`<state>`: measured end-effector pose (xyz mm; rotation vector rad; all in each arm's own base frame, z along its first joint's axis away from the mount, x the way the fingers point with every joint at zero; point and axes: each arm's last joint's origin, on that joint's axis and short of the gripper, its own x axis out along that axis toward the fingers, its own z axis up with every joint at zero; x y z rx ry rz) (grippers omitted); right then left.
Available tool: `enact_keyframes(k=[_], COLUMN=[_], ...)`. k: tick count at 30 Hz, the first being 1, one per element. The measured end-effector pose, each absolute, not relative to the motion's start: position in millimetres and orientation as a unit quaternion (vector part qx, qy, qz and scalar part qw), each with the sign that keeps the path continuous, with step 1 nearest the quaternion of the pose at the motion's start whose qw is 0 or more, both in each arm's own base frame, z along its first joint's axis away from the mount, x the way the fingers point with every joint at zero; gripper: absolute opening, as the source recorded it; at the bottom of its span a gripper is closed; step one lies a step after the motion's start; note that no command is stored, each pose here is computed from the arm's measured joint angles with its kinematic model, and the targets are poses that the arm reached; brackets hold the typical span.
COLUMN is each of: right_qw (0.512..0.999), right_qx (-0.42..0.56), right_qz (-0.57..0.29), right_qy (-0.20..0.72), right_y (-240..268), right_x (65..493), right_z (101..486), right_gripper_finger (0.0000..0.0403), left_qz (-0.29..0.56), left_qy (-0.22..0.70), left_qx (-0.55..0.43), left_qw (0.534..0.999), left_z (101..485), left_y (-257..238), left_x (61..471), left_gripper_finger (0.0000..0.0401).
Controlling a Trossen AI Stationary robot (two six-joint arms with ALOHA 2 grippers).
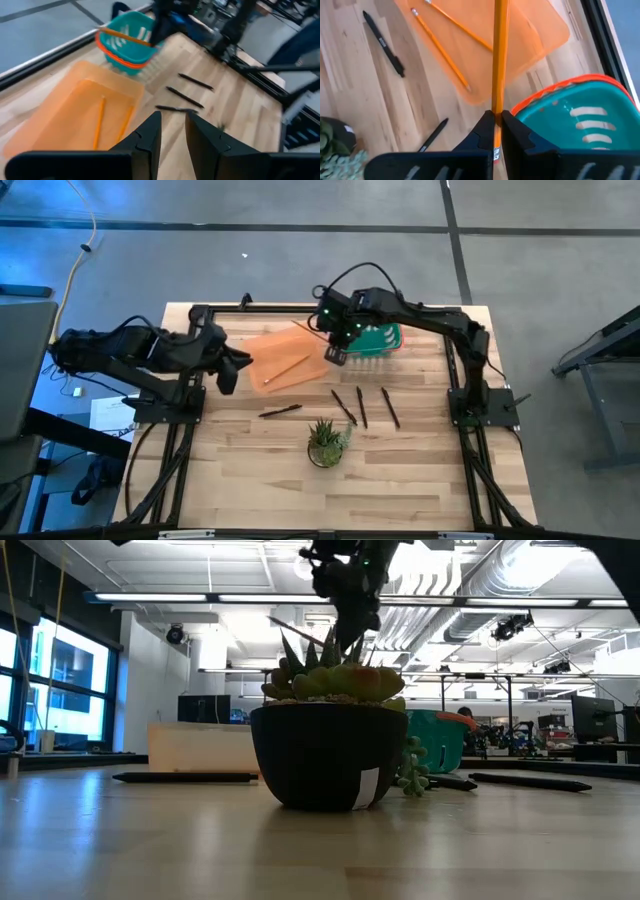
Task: Sort pens & pencils
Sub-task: Put the orange pencil into the orange bin
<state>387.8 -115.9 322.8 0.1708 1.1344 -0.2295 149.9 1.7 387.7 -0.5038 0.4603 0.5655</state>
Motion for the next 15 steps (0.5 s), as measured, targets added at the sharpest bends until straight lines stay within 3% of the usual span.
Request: enact_keyframes(k=[15], right_qw=[0.820], right_qx=[0.077], right_qz=[-0.085], right_qy=[0.561], right_y=[-124.1], right_x=[411.5], right_z=[304.7], right_gripper_finger=[0.0000], left_qz=[0.230], left_qy=[0.223], left_qx=[-0.211], left_qw=[0.923], left_z=[386.9], left_y=[-31.8], left_x=[142.2], left_gripper_finger=[0.0076])
